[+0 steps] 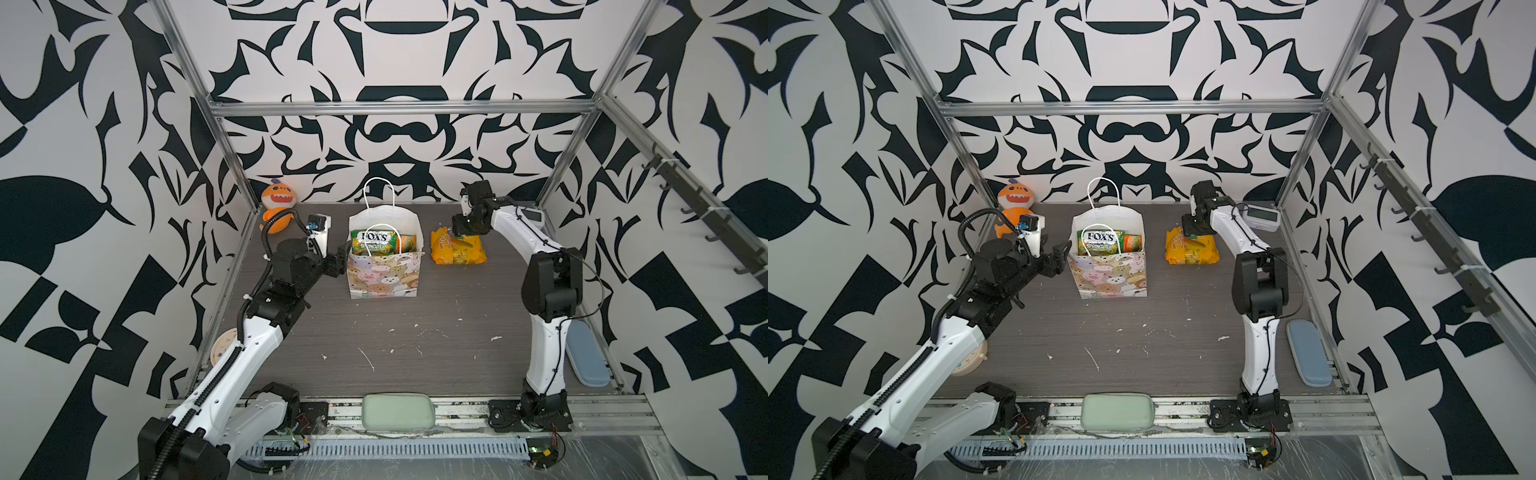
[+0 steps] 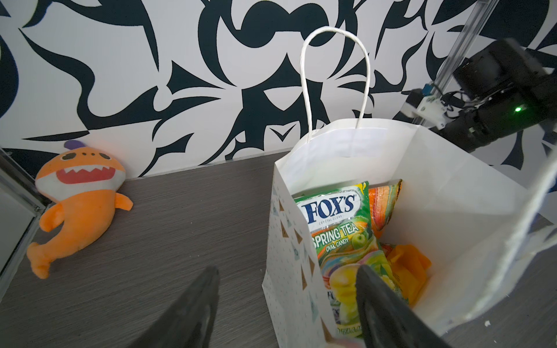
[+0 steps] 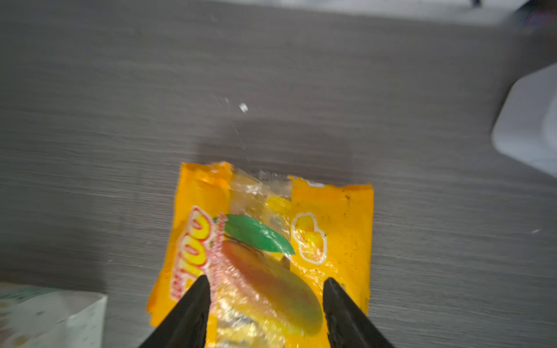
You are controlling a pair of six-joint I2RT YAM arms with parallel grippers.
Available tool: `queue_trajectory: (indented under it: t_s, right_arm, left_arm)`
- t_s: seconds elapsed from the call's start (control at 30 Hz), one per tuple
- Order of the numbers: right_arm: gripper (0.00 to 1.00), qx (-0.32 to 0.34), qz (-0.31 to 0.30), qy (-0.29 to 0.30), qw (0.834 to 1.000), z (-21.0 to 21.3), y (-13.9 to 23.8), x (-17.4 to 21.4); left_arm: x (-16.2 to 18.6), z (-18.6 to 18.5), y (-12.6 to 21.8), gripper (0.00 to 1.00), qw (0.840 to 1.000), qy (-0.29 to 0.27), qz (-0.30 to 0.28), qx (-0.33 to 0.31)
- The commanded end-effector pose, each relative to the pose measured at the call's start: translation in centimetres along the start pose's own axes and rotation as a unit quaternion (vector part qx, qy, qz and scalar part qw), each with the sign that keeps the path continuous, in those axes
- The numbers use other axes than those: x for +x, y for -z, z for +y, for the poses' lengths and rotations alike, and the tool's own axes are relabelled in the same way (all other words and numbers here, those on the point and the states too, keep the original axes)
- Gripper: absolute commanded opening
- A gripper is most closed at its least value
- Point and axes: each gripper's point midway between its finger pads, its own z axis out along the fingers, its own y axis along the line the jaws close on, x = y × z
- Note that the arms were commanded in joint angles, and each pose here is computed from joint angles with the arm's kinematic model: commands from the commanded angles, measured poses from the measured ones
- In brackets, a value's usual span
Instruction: Take the snacks out of the paper bag
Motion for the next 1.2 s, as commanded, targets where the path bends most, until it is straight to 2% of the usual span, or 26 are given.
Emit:
queue_trajectory:
  t_s: [0.0, 0.3, 0.47, 0.63, 0.83, 0.97, 1.07, 1.17]
  right_arm:
    - [0.64, 0.010, -0.004, -0.016, 1.000, -0.4, 0.9, -0.3]
    - [0.63, 0.010, 0.041, -0.028, 0.999, -0.5, -2.2, 2.0]
    - [0.62, -0.003, 0.037, -0.034, 0.999, -0.1, -1.7, 1.8]
    - [0.63, -0.043, -0.020, -0.036, 0.998, 1.8, 3.1, -1.0]
    - [0.67, -0.105, -0.102, -0.021, 0.989, 5.2, 11.4, -3.4]
    - [0.67, -0.177, -0.148, 0.005, 0.973, 8.8, 15.9, -2.6]
    - [0.65, -0.222, -0.198, 0.030, 0.954, 11.0, 18.4, -0.6]
    - [0.63, -0.243, -0.257, 0.001, 0.935, 11.2, 18.9, 2.7]
  left_arm:
    - [-0.6, 0.0, 0.0, 0.74, 1.000, 0.003, -0.008, -0.001]
    - [-3.2, -0.3, 1.2, 0.75, 1.000, -0.015, -0.022, 0.003]
    - [-5.9, -0.8, 2.4, 0.77, 0.999, -0.029, -0.044, 0.008]
    - [-8.7, -1.5, 2.3, 0.79, 0.997, -0.046, -0.045, 0.030]
    - [-9.5, -1.8, -0.6, 0.79, 0.994, -0.046, 0.021, 0.096]
    - [-8.9, -2.7, -2.6, 0.78, 0.986, -0.068, 0.051, 0.146]
    - [-8.5, -3.2, -3.8, 0.77, 0.976, -0.096, 0.070, 0.182]
    - [-7.4, -3.3, -5.2, 0.76, 0.965, -0.127, 0.102, 0.207]
